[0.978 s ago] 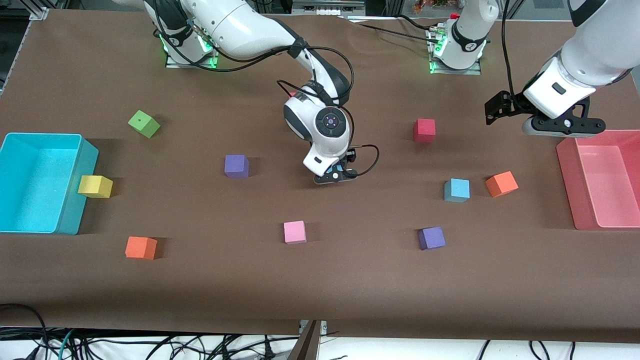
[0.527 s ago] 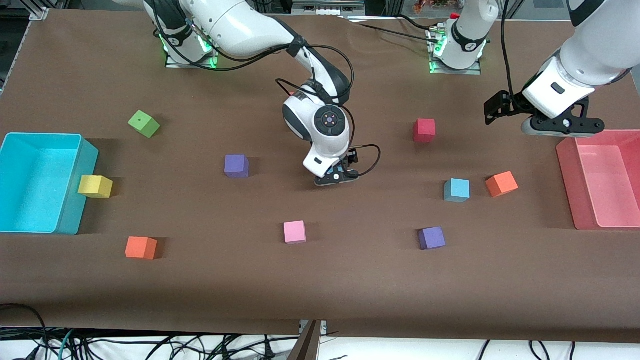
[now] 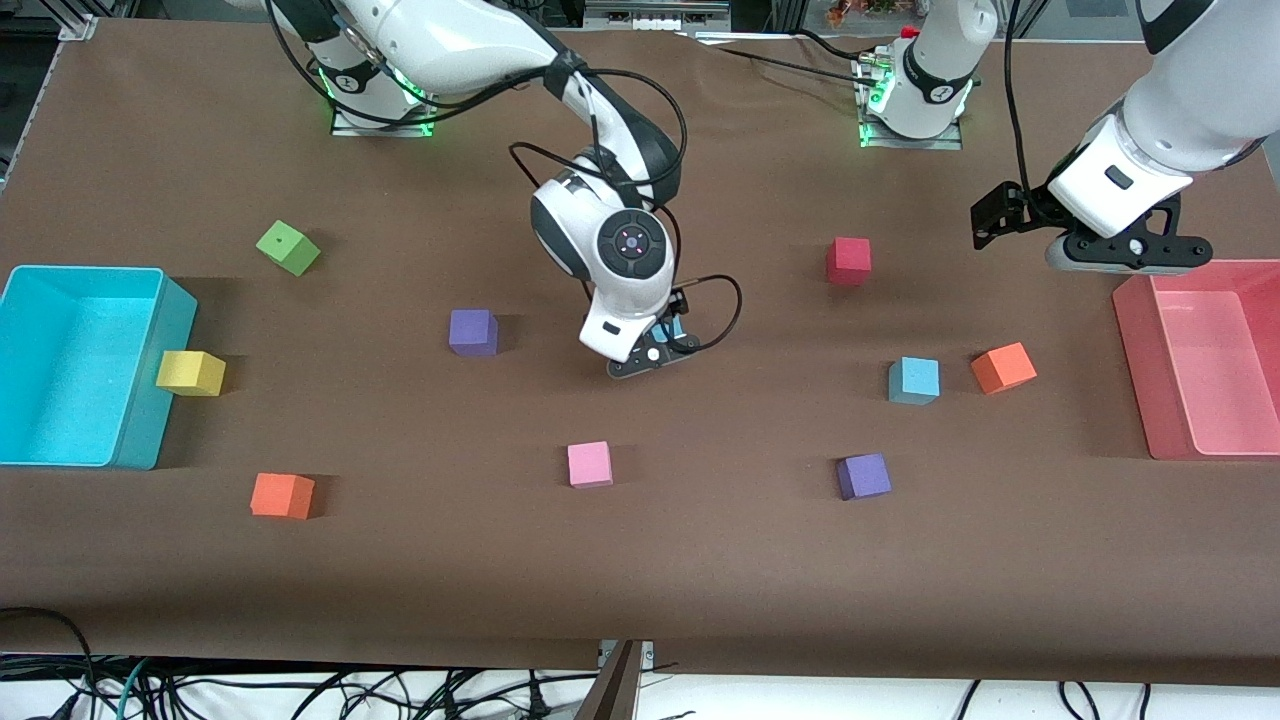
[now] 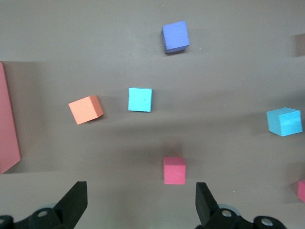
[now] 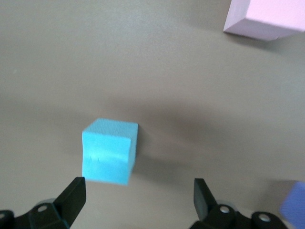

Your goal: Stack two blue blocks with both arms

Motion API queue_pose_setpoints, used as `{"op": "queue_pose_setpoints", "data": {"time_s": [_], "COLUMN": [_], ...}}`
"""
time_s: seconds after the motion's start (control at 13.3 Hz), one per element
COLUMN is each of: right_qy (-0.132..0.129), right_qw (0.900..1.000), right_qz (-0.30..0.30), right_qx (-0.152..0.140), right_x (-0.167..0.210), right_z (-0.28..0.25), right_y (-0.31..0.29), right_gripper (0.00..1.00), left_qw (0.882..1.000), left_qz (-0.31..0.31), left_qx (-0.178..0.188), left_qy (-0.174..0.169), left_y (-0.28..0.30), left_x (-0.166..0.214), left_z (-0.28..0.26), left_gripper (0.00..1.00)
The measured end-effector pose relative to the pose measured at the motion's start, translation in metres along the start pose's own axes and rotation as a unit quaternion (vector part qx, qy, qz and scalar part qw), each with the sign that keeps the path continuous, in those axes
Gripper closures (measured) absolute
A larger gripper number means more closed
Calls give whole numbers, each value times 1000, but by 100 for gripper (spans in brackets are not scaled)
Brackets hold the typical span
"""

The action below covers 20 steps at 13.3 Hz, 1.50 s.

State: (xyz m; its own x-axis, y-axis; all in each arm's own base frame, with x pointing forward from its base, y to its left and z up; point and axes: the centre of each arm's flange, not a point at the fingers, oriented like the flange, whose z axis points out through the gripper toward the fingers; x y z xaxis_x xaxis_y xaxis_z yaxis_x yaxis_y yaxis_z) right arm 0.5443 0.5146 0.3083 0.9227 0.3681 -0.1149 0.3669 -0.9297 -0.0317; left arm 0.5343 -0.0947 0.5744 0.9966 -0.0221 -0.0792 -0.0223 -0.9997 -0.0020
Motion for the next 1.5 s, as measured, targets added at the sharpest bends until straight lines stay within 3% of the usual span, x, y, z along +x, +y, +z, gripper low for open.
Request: {"op": "queue_pose_setpoints", "data": {"time_s": [0.23,0.45,0.6,0.75,1.13,1.5], "right_qy": [-2,-4,27,79,165,275], "right_qw": [998,992,985,972,931,858], "right_qz": [-63,-112,-138,-163,-243,-325], "right_qx": [23,65,102,148,219,288], "right_x": [1,7,8,-6,-53,-69], "right_z": [-23,-26,-19,-1,35,87], "right_y": [35,69,87,106,132,151], "right_gripper": [0,0,0,0,0,0], "left_qw": [1000,1000,1000,1000,1000,998], "left_qz": [5,9,6,6,6,11], "left_qx": [4,4,4,5,8,7], "left_qy": [5,9,9,12,-30,-54], "left_y": [3,8,5,5,7,10], "left_x": [-1,-1,0,10,35,55], "left_z": [-4,-8,-6,4,75,186], "left_gripper": [0,0,0,0,0,0]}}
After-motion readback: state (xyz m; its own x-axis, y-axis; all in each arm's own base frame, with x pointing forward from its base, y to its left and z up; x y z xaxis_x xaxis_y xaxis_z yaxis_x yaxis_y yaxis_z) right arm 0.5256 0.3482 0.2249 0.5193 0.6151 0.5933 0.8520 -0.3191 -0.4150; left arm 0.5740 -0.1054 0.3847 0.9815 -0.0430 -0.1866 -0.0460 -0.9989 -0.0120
